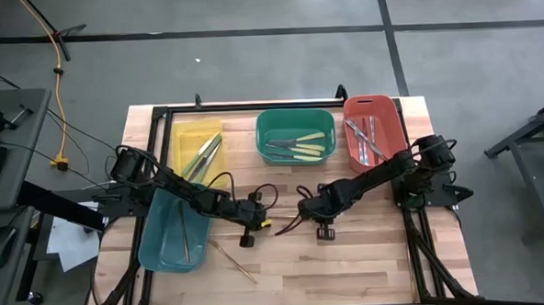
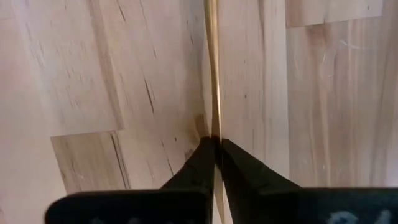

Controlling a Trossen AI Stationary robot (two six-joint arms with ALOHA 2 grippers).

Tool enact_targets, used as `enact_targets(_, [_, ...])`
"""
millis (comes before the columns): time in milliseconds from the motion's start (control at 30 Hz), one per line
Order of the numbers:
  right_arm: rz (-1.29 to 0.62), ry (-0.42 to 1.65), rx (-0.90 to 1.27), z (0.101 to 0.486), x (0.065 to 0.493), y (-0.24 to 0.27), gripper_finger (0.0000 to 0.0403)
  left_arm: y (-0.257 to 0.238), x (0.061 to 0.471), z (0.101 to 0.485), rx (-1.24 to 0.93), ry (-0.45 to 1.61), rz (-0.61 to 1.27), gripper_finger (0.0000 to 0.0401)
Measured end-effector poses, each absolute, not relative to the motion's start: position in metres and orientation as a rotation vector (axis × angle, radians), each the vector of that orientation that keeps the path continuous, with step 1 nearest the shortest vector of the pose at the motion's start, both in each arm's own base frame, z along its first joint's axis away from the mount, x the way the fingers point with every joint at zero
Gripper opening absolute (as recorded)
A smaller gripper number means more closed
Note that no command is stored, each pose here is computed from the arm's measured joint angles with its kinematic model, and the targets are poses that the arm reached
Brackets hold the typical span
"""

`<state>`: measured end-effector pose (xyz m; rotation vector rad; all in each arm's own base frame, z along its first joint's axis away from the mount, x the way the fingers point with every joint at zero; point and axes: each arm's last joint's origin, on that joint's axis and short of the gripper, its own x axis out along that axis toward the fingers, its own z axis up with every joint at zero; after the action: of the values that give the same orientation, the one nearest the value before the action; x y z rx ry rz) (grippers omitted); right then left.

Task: Sort silverware by color (type)
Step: Put the gold knife into the blue bin

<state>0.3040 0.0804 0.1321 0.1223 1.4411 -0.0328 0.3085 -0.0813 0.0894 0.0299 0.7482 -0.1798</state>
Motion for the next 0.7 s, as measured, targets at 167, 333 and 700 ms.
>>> enact_targets(167, [-0.034, 1.442, 0.121, 0.132, 0.304, 0.081, 0.0002, -0.081, 0.309, 0.09, 0.03, 0.744, -0.177, 0.0])
enact_targets(333, [-0.032, 1.446, 0.124, 0.132, 0.303, 0.081, 0.0, -0.08, 0.307, 0.097, 0.034, 0.737, -0.168, 0.0])
enact_targets(700, [-0.149, 1.437, 0.041, 0.163, 0.278, 0.091, 0.0, -0.081, 0.288, 0.168, 0.051, 0.607, -0.178, 0.0])
